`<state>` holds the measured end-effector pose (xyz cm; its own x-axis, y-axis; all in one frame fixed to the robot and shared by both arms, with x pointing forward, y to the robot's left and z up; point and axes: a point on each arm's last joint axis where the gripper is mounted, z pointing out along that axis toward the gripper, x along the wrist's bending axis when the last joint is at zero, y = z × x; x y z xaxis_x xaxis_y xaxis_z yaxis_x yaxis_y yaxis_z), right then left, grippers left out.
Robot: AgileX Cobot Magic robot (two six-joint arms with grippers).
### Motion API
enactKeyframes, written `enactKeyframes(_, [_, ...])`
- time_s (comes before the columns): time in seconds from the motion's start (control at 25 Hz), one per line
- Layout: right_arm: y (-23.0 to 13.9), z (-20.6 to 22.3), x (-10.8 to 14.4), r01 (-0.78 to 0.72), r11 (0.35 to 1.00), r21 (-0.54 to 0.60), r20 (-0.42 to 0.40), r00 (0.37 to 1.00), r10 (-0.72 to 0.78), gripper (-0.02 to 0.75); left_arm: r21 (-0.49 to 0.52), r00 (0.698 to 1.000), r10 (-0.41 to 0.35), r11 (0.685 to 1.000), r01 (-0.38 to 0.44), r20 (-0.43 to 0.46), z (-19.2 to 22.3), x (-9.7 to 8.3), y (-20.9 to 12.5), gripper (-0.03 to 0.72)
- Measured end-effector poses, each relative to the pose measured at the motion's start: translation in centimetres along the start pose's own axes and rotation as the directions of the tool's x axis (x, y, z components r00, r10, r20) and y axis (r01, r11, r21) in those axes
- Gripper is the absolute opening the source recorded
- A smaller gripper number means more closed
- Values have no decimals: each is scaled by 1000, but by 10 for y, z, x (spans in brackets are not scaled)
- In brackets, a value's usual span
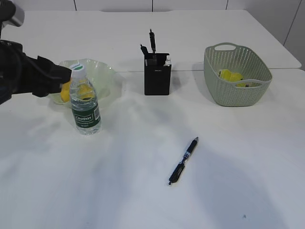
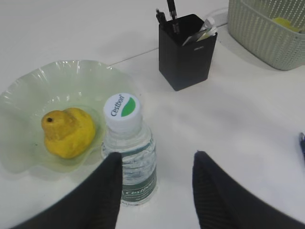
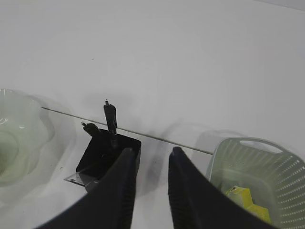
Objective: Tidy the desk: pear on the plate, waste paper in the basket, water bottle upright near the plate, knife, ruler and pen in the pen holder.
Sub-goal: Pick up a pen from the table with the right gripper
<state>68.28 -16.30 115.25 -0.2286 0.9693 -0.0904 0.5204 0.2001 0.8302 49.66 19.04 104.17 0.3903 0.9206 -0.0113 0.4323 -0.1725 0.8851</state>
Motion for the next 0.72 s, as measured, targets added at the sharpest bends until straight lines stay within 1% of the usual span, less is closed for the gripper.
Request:
enactKeyframes(0.12, [1,-3,0,-1,1000,-4,0,1000,1,181,-18,1000,-4,1000,5,18,0,-5,2,340])
enactKeyframes(0.4, [1,-3,0,-1,1000,-4,0,1000,1,181,-50,996,24,999,-20,81,-1,-25,4,340])
enactKeyframes(0.72, [1,-3,0,-1,1000,-4,0,1000,1,182,-100,995,27,995,-18,92,2,-27,7,340])
